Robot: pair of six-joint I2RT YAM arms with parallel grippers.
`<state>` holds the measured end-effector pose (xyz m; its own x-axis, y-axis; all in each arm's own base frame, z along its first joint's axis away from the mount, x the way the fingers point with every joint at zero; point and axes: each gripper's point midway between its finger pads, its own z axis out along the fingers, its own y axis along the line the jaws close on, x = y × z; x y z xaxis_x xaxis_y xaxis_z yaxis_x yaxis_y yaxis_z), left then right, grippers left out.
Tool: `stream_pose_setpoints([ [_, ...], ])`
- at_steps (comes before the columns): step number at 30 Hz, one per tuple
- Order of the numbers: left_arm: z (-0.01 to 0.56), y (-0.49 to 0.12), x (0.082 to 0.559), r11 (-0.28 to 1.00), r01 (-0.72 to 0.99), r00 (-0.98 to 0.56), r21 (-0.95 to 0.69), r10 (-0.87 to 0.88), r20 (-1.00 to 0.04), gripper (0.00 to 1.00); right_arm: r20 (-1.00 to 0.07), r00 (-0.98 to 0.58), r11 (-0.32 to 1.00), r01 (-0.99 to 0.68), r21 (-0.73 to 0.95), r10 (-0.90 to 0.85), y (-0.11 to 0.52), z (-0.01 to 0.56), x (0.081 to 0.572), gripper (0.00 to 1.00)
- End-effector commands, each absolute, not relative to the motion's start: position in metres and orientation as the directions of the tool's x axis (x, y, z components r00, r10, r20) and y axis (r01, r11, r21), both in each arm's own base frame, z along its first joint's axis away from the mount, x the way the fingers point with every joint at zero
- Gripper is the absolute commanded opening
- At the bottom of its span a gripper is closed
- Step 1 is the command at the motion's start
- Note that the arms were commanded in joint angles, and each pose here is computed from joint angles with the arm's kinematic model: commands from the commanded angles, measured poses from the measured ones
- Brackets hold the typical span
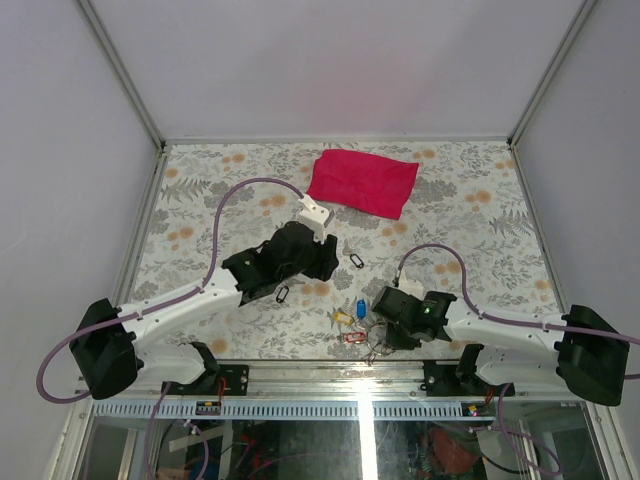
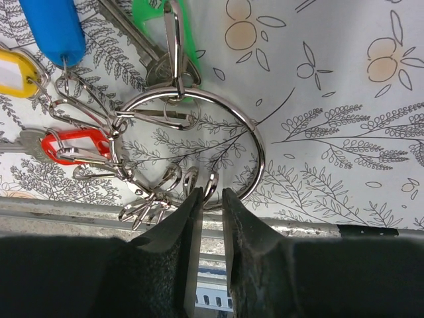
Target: Put the keys on the keyring
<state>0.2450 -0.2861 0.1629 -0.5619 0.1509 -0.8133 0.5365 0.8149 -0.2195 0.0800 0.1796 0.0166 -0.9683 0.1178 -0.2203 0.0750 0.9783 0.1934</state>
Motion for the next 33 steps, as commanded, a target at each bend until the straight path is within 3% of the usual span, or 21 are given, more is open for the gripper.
stream_pose_setpoints([
  [1, 0.174, -0.29, 0.248, 0.801, 0.555, -0.542, -0.222, 0.146, -0.827, 0.53, -0.268, -0.954, 0.981, 0.091, 0.169, 0.134, 0.177, 0.014, 0.088, 0.23],
  [15, 0.175, -0.29, 0.248, 0.8, 0.557, -0.541, -0.222, 0.148, -0.828, 0.53, -0.268, -0.957, 0.987, 0.074, 0.141, 0.11, 0.178, 0.006, 0.09, 0.22],
  [21, 0.179, -0.29, 0.248, 0.799, 0.559, -0.533, -0.223, 0.14, -0.834, 0.53, -0.287, -0.951, 0.988, 0.075, 0.137, 0.112, 0.174, 0.008, 0.093, 0.12],
  [27, 0.193, -0.287, 0.246, 0.791, 0.566, -0.507, -0.234, 0.11, -0.855, 0.53, -0.42, -0.895, 0.969, 0.046, 0.245, 0.148, 0.177, 0.042, 0.113, 0.02],
  [33, 0.227, -0.287, 0.244, 0.766, 0.583, -0.448, -0.27, 0.025, -0.894, 0.55, -0.604, -0.779, 0.9, -0.13, 0.415, 0.166, 0.194, 0.1, 0.137, 0.01],
])
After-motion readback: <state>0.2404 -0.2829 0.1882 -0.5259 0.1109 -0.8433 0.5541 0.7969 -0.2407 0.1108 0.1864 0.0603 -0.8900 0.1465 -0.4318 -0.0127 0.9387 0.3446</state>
